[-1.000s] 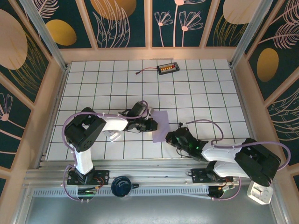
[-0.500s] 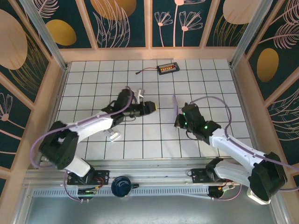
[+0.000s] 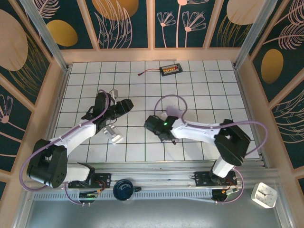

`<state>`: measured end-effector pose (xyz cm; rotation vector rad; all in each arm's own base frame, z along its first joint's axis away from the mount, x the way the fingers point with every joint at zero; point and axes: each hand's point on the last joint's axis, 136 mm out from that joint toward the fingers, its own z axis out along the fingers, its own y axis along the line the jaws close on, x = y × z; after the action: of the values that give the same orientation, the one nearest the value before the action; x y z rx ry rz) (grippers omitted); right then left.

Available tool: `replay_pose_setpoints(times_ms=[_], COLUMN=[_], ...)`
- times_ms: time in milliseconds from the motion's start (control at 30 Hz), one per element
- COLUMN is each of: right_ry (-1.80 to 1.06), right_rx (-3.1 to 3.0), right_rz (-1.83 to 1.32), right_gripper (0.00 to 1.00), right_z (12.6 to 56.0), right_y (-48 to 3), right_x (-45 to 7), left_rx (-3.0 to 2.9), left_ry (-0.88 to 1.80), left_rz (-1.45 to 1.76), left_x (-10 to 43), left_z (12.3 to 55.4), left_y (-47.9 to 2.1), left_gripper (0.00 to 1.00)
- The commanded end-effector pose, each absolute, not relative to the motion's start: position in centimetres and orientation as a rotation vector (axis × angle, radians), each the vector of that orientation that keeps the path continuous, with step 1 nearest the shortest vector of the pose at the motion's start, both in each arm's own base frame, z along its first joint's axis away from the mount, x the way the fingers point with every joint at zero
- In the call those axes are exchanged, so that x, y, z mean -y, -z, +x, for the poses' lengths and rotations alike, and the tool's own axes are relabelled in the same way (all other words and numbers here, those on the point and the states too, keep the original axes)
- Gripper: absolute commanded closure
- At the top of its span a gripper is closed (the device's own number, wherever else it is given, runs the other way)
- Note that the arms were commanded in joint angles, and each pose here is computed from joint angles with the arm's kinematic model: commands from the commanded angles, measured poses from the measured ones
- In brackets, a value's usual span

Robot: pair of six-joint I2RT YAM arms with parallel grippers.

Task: Fold a paper plane with a square sheet of paper (pick it up from the middle)
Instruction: Turn over the paper at the center of the table, then third fold the triangle at the center of the table.

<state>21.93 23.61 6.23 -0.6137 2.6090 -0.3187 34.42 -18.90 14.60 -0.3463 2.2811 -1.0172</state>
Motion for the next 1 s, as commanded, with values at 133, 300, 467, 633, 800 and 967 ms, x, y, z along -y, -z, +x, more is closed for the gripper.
replay_pose_setpoints(times_ms=[133, 300, 467, 633, 800, 967], right_ry=[-0.050, -0.286, -0.446, -0.529, -0.531, -0.524], right_rx=[-2.607, -2.571, -2.534, -2.512, -2.520, -2.527], right_rz=[-0.748, -0.750, -0.726, -0.698, -0.689, -0.690], right_gripper=[0.99, 0.94, 0.93, 0.92, 0.92, 0.92], right_z=[19.6, 19.0, 18.6, 18.5, 18.4, 18.5], right_y=[-5.5, -5.6, -5.9, -6.1, -5.3, -4.8], right_x=[-28.9, -30.6, -31.0, -30.8, -30.3, -30.4], left_rx=[-2.374, -2.420, -2.424, -2.444, -2.506, -2.566], left_ry=[1.075, 1.246, 1.383, 1.485, 1.504, 1.501], left_rz=[-0.352, -0.316, -0.242, -0.198, -0.119, -0.066], left_x=[19.7, 22.5, 26.1, 28.9, 31.6, 33.5], left_z=[33.8, 33.1, 32.8, 32.7, 32.7, 32.5], left_y=[-12.4, -11.5, -11.9, -11.6, -10.4, -8.7], left_gripper=[0.48, 0.55, 0.59, 0.60, 0.61, 0.61])
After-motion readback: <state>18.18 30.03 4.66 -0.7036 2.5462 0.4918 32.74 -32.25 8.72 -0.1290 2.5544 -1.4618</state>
